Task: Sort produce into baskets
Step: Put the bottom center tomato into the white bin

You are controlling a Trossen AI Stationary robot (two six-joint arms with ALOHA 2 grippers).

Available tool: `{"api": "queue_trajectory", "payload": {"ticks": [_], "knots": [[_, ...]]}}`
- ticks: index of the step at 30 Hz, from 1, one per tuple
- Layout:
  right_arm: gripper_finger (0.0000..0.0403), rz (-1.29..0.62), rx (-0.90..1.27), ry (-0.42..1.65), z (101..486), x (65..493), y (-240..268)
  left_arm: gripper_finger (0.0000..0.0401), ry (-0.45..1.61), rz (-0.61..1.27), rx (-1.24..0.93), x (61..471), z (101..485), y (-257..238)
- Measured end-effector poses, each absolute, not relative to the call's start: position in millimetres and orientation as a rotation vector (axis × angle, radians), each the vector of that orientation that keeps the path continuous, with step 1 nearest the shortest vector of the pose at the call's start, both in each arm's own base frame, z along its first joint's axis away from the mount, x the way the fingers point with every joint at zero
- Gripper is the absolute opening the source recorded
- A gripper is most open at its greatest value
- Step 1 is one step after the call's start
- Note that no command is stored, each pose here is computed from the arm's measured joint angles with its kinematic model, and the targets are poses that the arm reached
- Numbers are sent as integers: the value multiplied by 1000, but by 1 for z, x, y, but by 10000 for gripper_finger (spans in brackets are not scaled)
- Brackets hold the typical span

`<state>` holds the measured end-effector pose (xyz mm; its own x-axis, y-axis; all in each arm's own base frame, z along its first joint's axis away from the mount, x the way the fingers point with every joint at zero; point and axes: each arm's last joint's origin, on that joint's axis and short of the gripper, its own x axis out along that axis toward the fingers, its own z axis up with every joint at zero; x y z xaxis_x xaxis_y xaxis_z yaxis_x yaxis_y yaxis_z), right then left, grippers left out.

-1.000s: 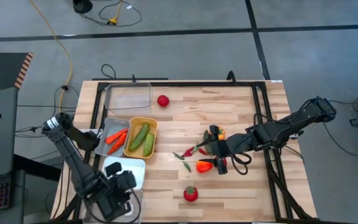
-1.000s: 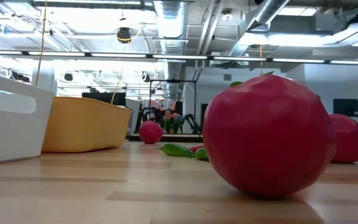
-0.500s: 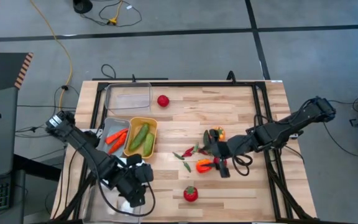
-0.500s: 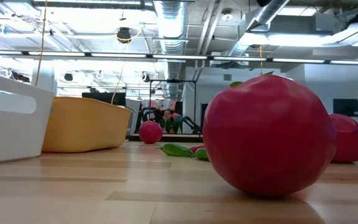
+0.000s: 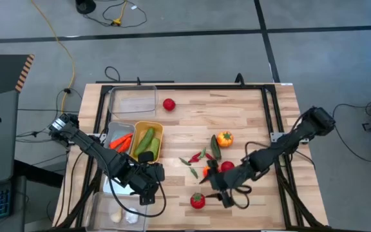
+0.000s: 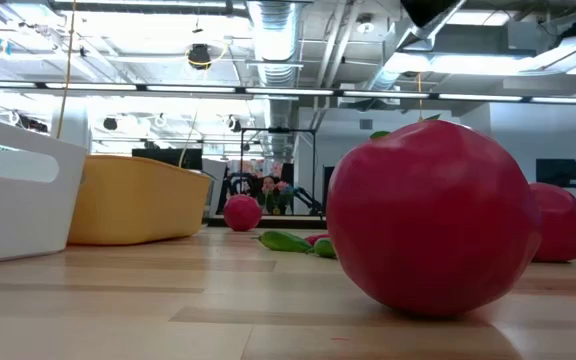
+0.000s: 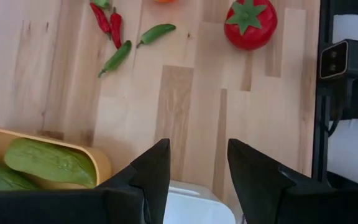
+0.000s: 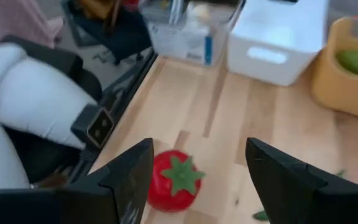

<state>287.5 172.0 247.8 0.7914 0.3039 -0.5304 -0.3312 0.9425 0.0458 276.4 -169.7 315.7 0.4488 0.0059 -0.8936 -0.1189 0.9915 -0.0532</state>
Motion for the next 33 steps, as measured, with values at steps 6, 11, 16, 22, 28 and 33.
{"api": "queue_trajectory", "payload": {"ticks": [6,11,16,22,28,33], "knots": [[282,359,-70,587,215,302,189,147,1103,75,-113,276,316,-170],[282,352,-78,613,198,309,192,147,1103,76,-114,276,316,-170],[282,342,-64,588,196,315,189,147,1103,76,-115,276,316,-170],[282,318,-41,583,198,318,183,147,1103,77,-116,276,316,-170],[282,306,-36,584,198,321,178,147,1103,78,-117,276,316,-170],[292,316,-70,579,198,321,178,147,1103,78,-117,276,316,-170]]}}
